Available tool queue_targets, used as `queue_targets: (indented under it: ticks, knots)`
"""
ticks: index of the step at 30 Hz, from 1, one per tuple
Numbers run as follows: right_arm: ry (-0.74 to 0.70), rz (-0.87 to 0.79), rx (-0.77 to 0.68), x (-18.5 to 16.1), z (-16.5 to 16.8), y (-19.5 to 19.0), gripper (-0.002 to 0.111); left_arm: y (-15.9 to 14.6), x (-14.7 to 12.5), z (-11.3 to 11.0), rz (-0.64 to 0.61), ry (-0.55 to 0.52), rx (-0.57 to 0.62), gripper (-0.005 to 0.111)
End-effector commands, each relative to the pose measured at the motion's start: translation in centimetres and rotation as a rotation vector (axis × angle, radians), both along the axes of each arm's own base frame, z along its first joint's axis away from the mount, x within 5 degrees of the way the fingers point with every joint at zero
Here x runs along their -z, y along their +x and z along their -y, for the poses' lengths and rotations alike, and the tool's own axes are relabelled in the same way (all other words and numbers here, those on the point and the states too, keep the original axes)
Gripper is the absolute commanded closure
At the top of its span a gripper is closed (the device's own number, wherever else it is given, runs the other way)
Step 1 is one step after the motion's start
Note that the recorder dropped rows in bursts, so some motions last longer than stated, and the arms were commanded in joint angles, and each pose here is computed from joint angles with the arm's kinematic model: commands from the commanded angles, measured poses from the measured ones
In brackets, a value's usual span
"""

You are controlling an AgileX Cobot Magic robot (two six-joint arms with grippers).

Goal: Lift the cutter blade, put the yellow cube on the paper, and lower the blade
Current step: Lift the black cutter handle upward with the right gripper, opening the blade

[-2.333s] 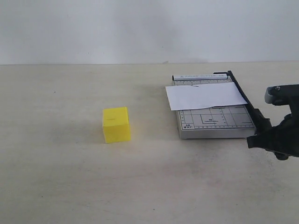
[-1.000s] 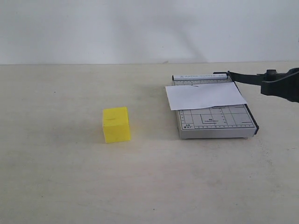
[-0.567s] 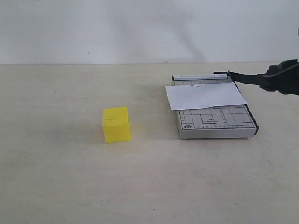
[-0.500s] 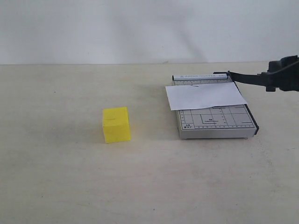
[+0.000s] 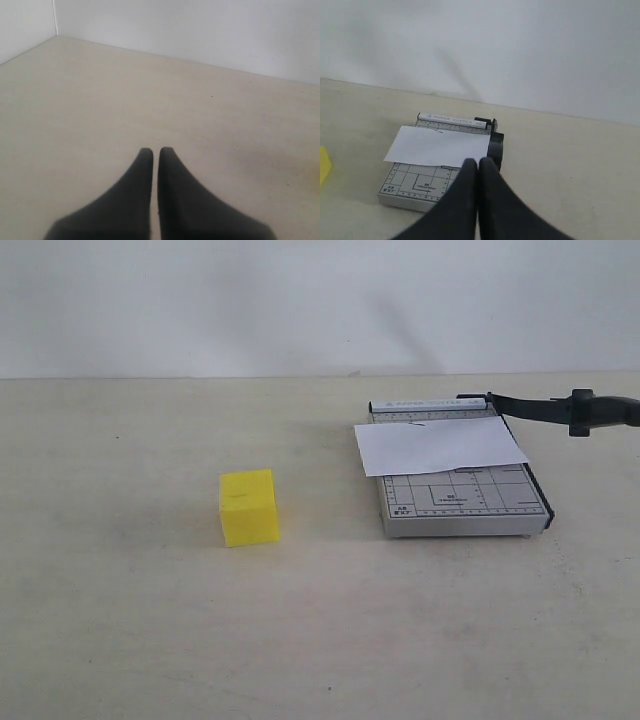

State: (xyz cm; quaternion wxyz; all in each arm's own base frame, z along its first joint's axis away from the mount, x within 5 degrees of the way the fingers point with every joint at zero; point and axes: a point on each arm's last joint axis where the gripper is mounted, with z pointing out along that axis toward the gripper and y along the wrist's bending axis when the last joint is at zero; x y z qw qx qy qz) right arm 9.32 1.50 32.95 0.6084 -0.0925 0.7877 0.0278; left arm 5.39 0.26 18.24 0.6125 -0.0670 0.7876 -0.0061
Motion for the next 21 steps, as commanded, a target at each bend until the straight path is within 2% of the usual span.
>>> queue_targets:
  ticks: [1, 3, 5, 9, 12, 14, 16, 21]
  knots:
    - [-0.022, 0.172, -0.014, -1.2, 0.5, -4.2, 0.109, 0.0, -0.1, 0.0, 0.013, -0.011, 0.004, 0.102]
    - [-0.024, 0.234, -0.016, -1.3, 0.7, -6.2, 0.109, 0.0, -0.1, 0.0, 0.014, 0.001, 0.003, 0.102]
    - [-0.018, 0.189, -0.021, 0.2, 0.6, -6.1, 0.109, 0.1, -0.5, 0.0, 0.052, 0.004, 0.001, 0.102]
    - [0.18, 0.113, -0.008, 4.4, 0.2, -4.3, 0.109, 0.2, -1.5, 0.4, 0.187, -0.377, -0.013, 0.102]
    - [0.151, 0.084, 0.004, 6.0, 0.2, -3.8, 0.109, 0.3, -1.8, 0.7, 0.217, -0.587, -0.015, 0.102]
    - [0.153, 0.101, 0.009, 6.2, 0.3, -3.7, 0.109, 0.3, -1.9, 0.8, 0.223, -0.664, -0.015, 0.102]
    - [0.15, 0.098, 0.009, 6.3, 0.3, -3.7, 0.109, 0.3, -2.0, 0.8, 0.226, -0.703, -0.015, 0.102]
    - [0.103, 0.038, 0.006, 6.9, 0.3, -3.8, 0.109, 0.3, -2.0, 0.7, 0.234, -0.664, -0.013, 0.102]
